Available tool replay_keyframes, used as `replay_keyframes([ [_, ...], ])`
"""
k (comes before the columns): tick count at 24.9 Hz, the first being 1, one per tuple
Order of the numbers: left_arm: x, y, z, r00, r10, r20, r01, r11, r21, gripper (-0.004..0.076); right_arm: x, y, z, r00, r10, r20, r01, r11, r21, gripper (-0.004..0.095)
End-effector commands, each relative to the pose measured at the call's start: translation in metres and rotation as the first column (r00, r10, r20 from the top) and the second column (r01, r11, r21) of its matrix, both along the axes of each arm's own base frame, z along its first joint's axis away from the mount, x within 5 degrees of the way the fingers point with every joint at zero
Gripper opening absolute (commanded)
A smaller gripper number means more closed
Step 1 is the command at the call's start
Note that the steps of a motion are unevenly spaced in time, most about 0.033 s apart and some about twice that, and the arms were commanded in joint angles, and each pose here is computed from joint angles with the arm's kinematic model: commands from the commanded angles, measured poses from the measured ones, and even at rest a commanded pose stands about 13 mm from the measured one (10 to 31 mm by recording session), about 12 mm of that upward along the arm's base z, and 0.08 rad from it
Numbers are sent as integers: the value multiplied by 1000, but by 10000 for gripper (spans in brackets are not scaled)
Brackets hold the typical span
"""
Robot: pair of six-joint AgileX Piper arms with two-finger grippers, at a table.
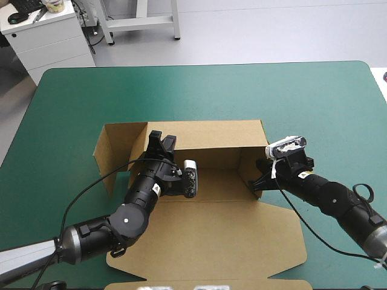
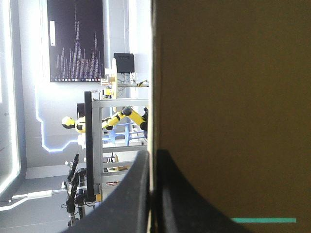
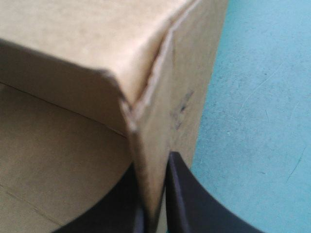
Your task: Fold the box
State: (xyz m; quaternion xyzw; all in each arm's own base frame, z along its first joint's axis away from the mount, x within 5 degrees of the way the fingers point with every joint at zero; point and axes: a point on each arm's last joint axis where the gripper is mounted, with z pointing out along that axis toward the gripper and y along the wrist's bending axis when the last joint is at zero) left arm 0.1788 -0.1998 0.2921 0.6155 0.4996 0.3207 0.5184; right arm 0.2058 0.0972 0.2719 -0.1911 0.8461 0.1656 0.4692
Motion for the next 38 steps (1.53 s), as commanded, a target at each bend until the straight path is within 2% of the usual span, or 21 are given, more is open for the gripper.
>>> replay_keyframes([
  [1,-1,-1,22,994,-23,105,27,999,-31,-8,-1,2,14,999,-1,43,0,999,35,-10],
  [2,-1,-1,22,994,-13,110,17,999,-31,-1,-1,2,14,999,-1,43,0,999,35,-10],
  [4,0,1,23,993,6,120,-3,1000,-29,88,0,1,14,999,-4,47,2,999,33,-15],
  [6,0,0,23,993,-3,116,7,1000,-29,358,1,0,16,997,-15,77,13,1000,19,-15],
  [8,0,0,23,993,-4,114,8,999,-31,540,2,-1,17,996,-24,86,22,1000,19,-14],
  [10,-3,-2,23,994,-9,112,14,999,-41,568,3,-1,17,995,-34,95,32,999,19,-14],
  [21,-56,-28,31,975,-92,201,105,993,-54,566,17,-15,32,941,-210,265,207,978,40,-14],
  [26,-69,-32,25,986,-110,128,121,990,-78,536,30,-10,31,943,-204,263,207,978,16,-14],
  [28,-74,-32,20,993,-103,62,108,990,-94,479,38,-7,29,947,-203,250,208,978,10,-14],
  [30,-77,-31,15,997,-82,-5,81,991,-105,377,45,-4,26,950,-207,234,211,978,7,-14],
  [35,-81,-26,8,995,-24,-100,15,996,-87,-8,57,1,22,957,-202,209,207,978,1,-14],
  [38,-79,-25,10,971,27,-237,-52,994,-98,7,59,3,20,960,-197,198,202,979,-4,-14],
])
